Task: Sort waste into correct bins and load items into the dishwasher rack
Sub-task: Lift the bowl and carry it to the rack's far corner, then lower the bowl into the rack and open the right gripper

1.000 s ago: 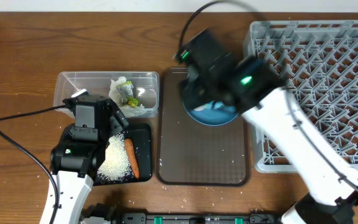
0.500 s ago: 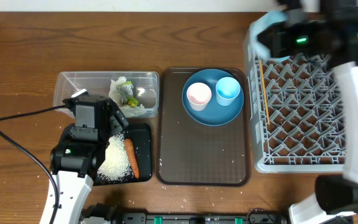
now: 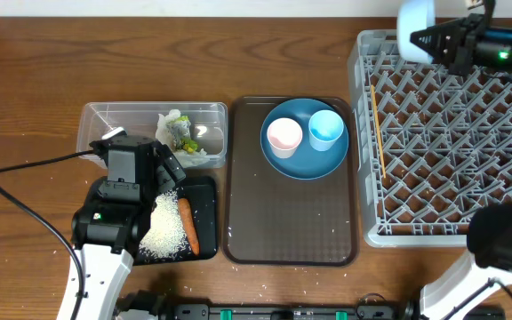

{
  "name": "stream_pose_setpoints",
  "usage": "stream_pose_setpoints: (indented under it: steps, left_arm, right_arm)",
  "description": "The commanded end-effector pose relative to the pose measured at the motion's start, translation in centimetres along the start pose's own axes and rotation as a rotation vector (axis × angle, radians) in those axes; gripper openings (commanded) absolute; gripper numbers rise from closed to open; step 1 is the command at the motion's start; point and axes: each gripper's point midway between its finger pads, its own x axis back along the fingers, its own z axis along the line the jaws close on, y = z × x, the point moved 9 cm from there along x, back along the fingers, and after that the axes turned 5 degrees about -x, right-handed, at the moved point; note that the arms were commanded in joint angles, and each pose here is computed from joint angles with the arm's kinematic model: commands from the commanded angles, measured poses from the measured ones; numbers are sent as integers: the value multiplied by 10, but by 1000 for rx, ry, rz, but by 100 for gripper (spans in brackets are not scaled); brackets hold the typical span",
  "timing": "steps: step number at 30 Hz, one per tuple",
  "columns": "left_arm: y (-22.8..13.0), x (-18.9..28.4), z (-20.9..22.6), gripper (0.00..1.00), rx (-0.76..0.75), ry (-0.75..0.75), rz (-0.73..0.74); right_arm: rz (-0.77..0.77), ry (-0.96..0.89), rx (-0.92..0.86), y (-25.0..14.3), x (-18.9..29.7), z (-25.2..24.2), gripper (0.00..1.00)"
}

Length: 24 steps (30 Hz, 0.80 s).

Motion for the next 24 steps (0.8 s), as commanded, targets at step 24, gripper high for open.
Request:
stream_pose_setpoints:
  steps: [24]
  left_arm:
    - [4,4,2,98,1,11,-25]
  right_arm:
    - [72,78,-166,-78,-50,-136,1]
